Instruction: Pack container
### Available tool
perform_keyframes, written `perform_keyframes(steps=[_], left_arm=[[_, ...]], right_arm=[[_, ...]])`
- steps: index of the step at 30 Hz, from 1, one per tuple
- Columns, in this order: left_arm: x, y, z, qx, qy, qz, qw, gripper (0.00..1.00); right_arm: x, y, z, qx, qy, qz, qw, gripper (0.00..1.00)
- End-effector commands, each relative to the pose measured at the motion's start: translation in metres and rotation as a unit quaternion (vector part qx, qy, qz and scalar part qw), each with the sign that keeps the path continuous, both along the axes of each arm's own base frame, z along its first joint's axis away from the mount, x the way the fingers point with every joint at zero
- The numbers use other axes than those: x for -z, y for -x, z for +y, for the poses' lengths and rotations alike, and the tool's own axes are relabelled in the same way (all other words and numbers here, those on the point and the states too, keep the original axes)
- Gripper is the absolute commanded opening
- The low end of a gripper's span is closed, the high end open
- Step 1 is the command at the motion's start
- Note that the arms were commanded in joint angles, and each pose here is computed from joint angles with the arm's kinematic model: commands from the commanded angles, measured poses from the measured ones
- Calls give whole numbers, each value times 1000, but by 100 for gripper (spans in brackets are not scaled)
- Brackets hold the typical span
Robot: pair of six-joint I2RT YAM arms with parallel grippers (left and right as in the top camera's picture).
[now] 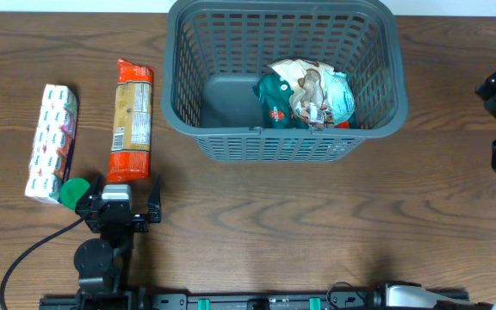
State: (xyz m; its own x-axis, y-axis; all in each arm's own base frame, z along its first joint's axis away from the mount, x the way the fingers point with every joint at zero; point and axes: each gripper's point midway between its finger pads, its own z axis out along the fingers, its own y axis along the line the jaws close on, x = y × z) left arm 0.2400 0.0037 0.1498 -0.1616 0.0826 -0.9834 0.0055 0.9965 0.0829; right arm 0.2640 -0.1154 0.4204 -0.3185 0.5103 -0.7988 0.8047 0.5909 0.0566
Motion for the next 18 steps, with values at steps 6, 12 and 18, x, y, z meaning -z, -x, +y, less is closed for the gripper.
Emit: perform_keyframes(steps=[6,12,18], left_arm=[[9,-1,-3,9,3,6,1000,99],[-27,3,-2,-5,85,-24,996,99],[-85,5,15,-54,65,0,996,99]], right_arm=[[0,2,-2,8,-4,-4,1000,99],[0,2,-2,8,-4,-4,1000,99],[0,2,-2,8,-4,-4,1000,99]])
